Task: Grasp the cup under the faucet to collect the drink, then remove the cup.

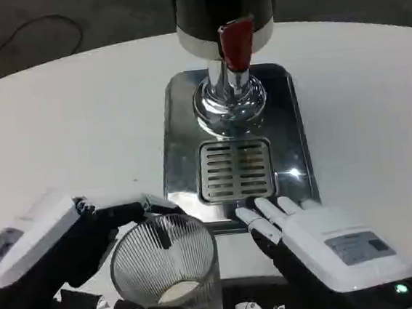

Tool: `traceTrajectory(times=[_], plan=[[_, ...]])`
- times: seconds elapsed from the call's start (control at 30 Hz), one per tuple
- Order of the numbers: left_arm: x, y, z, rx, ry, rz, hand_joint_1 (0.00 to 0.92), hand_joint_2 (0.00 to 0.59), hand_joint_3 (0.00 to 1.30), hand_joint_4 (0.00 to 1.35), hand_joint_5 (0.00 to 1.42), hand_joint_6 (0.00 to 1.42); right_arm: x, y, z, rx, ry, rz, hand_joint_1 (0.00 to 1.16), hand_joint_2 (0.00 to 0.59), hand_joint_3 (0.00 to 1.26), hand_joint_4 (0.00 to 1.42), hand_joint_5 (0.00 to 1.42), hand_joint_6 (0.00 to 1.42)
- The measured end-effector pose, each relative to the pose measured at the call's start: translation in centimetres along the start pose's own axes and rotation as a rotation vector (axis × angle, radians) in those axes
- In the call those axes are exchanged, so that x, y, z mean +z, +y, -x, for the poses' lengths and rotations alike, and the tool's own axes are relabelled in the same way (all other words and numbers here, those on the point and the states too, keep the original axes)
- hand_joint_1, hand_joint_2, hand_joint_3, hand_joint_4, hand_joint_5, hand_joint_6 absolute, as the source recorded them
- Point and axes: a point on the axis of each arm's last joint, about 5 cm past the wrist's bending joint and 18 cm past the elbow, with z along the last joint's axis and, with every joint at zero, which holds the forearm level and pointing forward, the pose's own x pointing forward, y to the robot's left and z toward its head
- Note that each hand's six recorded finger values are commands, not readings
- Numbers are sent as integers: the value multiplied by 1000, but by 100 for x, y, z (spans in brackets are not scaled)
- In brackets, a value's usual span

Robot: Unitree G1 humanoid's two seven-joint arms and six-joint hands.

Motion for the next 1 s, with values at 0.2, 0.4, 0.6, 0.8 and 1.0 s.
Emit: traceTrajectory(times=[0.2, 0.4, 0.6, 0.8, 1.0], plan=[[1, 13, -17, 4, -7, -5, 451, 190, 1037, 1297, 1424, 1424, 0, 0, 0, -1, 1, -2, 291, 438, 75, 0, 0, 0], [1, 12, -17, 4, -7, -5, 451, 190, 1037, 1296, 1424, 1424, -1, 2, 2, 2, 4, -5, 291, 438, 75, 0, 0, 0], [1, 12, -17, 4, -8, -5, 451, 190, 1037, 1297, 1424, 1424, -3, 8, 12, 6, 9, -8, 291, 438, 75, 0, 0, 0], [1, 12, -17, 4, -8, -5, 451, 190, 1037, 1296, 1424, 1424, -5, 9, 13, 7, 12, -11, 291, 438, 75, 0, 0, 0], [1, 11, -18, 4, -8, -5, 451, 190, 1037, 1297, 1424, 1424, -6, 7, 13, 5, 16, -16, 291, 438, 75, 0, 0, 0]])
